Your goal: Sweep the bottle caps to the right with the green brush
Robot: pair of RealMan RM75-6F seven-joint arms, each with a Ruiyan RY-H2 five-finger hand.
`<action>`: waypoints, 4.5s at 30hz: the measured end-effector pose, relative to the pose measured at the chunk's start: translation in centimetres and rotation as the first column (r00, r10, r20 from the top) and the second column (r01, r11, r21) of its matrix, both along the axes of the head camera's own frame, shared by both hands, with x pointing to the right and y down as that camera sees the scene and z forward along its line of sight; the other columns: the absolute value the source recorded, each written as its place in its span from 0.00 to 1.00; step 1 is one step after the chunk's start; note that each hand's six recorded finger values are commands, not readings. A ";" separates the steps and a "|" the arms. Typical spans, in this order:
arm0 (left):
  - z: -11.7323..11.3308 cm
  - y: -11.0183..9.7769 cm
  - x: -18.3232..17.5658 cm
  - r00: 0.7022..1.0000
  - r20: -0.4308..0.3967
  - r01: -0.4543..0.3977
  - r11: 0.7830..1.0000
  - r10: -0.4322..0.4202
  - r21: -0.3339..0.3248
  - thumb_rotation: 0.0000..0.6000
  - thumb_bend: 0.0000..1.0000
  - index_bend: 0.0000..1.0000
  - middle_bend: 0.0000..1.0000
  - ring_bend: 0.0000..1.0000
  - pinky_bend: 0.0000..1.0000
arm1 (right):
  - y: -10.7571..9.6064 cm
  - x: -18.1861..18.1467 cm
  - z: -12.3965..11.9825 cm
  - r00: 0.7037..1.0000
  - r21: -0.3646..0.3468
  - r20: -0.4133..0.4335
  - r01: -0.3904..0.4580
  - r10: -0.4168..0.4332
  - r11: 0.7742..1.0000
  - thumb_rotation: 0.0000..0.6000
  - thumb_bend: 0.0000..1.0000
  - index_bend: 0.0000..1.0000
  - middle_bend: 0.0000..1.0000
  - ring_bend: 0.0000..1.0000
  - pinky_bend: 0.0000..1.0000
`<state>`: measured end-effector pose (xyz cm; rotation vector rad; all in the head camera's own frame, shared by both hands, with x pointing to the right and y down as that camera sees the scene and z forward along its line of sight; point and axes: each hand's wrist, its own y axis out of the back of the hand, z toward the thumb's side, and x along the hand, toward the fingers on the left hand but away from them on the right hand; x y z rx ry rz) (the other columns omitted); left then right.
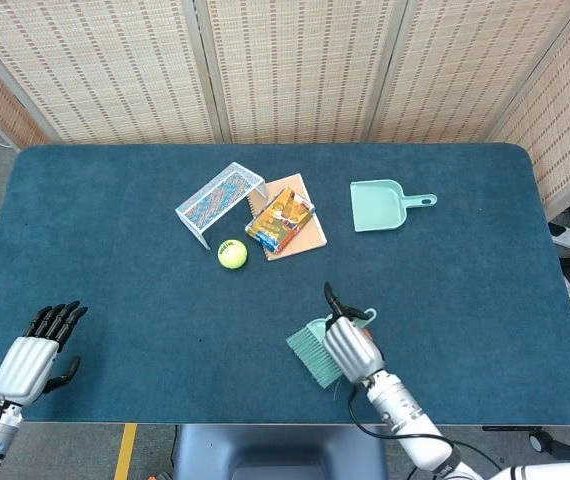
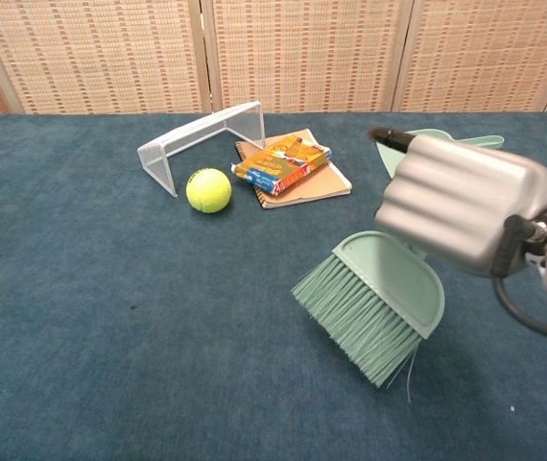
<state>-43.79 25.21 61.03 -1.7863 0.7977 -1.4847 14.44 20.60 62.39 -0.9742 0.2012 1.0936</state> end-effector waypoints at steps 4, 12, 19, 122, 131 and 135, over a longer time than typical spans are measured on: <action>0.0 -0.1 -0.2 1.000 0.000 0.005 1.000 -0.005 0.001 1.00 0.46 0.00 0.00 0.00 0.07 | 0.3 -1.4 0.6 0.999 0.013 -0.038 0.025 -0.025 1.000 1.00 0.68 0.91 0.86 0.57 0.00; 0.1 -0.1 -0.2 1.000 0.006 0.006 1.000 -0.006 -0.005 1.00 0.46 0.00 0.00 0.00 0.07 | -0.2 -1.7 2.1 0.990 0.049 -0.138 0.042 -0.035 0.998 1.00 0.68 0.91 0.86 0.57 0.00; 0.3 -0.2 -0.3 1.000 0.012 0.009 1.000 -0.009 -0.006 1.00 0.46 0.00 0.00 0.00 0.07 | -0.2 -1.1 3.4 0.976 0.053 -0.217 0.044 -0.031 0.998 1.00 0.68 0.91 0.86 0.58 0.00; 0.8 0.0 0.0 1.000 0.029 -0.004 1.000 0.004 -0.013 1.00 0.46 0.00 0.00 0.00 0.07 | -3.6 -0.9 4.0 0.997 0.185 -0.043 -0.061 0.071 0.981 1.00 0.68 0.91 0.87 0.61 0.00; 0.9 0.2 0.0 0.999 0.033 -0.008 1.000 0.008 -0.016 1.00 0.46 0.00 0.00 0.00 0.07 | -3.9 1.1 5.0 0.983 0.248 -0.182 0.018 0.028 0.968 1.00 0.68 0.91 0.87 0.61 0.00; 1.0 0.2 0.2 0.999 0.033 -0.013 1.000 0.013 -0.018 1.00 0.46 0.00 0.00 0.00 0.07 | -4.3 2.8 5.5 0.963 0.276 -0.268 0.063 0.014 0.959 1.00 0.68 0.91 0.87 0.61 0.00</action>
